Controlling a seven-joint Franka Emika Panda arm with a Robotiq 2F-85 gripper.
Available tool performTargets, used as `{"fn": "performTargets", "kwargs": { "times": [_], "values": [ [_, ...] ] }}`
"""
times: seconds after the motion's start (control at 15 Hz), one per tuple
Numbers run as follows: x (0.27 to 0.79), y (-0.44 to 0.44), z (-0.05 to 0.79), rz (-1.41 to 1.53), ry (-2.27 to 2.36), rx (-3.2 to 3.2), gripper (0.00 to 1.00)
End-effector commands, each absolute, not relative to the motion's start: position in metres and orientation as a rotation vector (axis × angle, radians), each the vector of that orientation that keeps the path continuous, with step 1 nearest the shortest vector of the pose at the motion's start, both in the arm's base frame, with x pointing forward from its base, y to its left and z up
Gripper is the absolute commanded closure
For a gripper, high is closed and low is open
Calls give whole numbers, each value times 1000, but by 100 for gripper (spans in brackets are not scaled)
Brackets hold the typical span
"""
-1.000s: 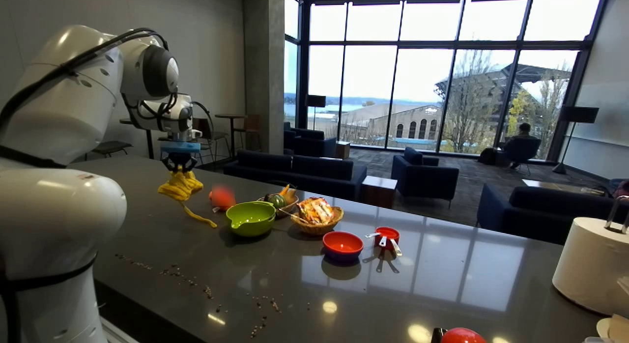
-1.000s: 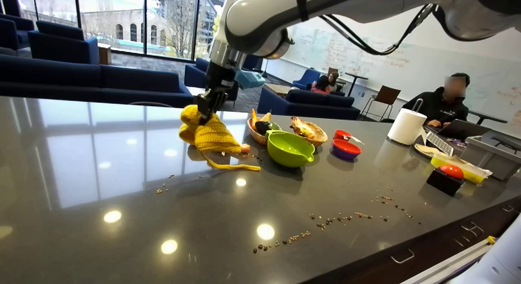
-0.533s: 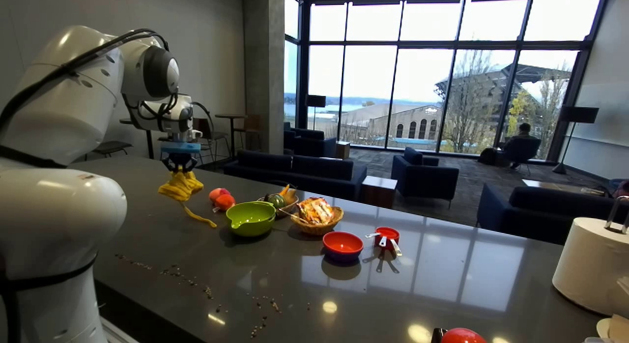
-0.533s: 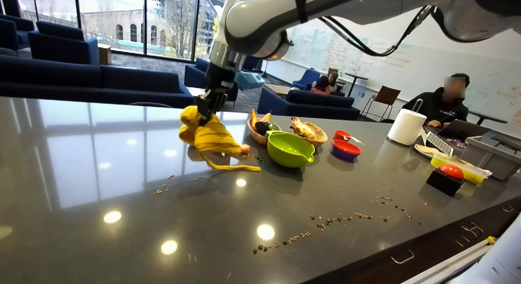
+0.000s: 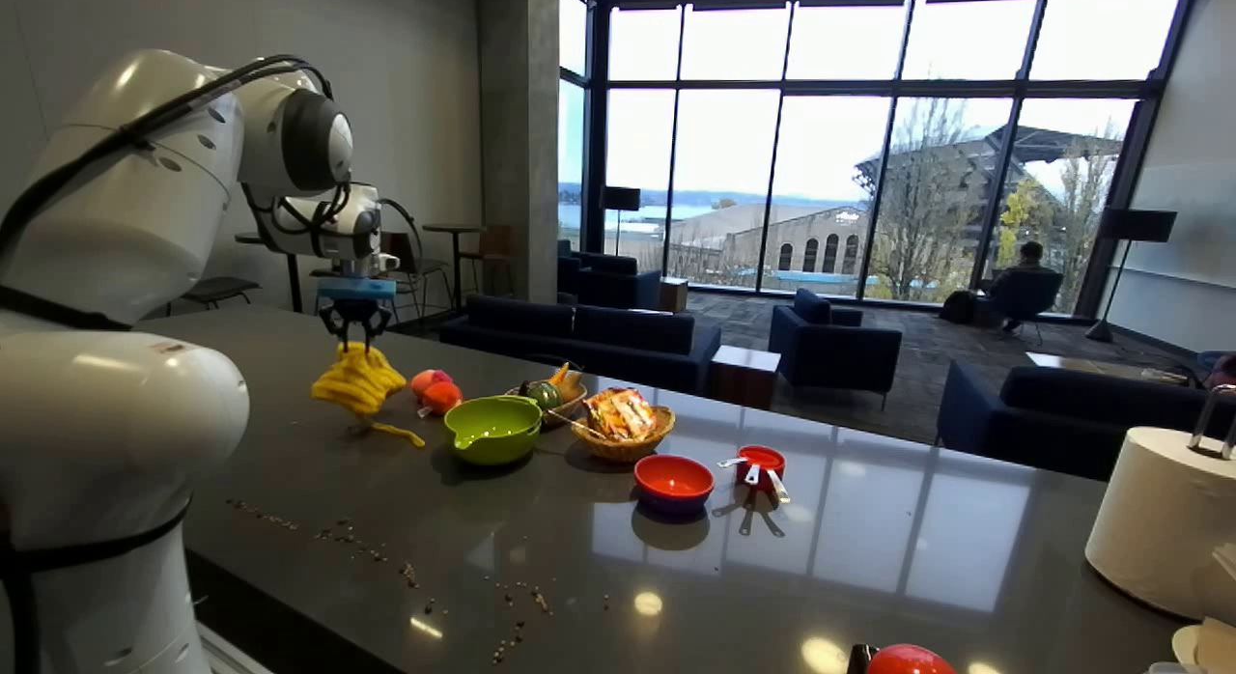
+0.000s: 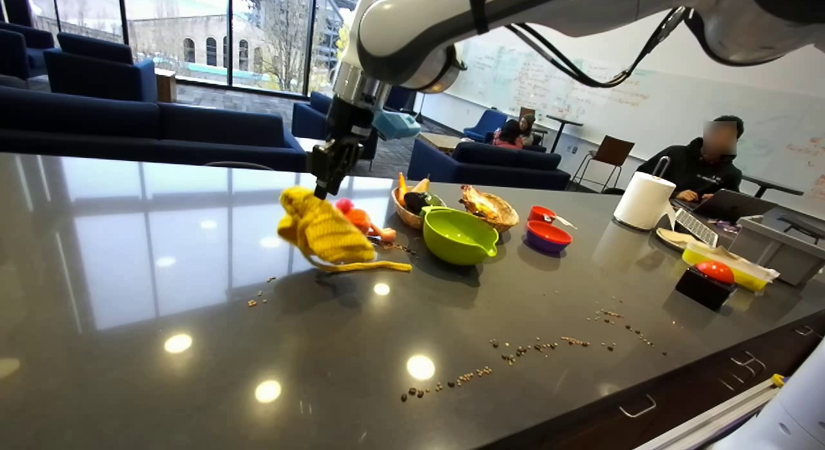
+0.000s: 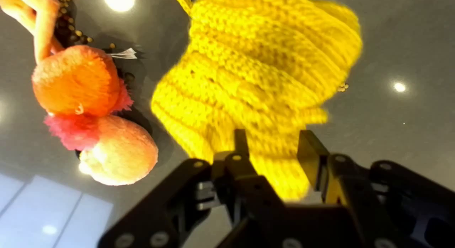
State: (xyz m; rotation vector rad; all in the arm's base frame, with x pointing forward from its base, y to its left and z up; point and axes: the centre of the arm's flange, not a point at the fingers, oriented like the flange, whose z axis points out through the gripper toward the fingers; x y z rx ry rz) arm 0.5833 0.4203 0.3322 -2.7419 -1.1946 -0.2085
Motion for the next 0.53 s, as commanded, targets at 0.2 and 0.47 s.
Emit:
{"fn": "performTargets", "kwargs": {
  "times": [0.2, 0.47],
  "values": [
    [585, 403, 348, -232, -1156, -2782, 6],
    [590, 385, 353, -241, -1089, -2847, 0]
  ]
}}
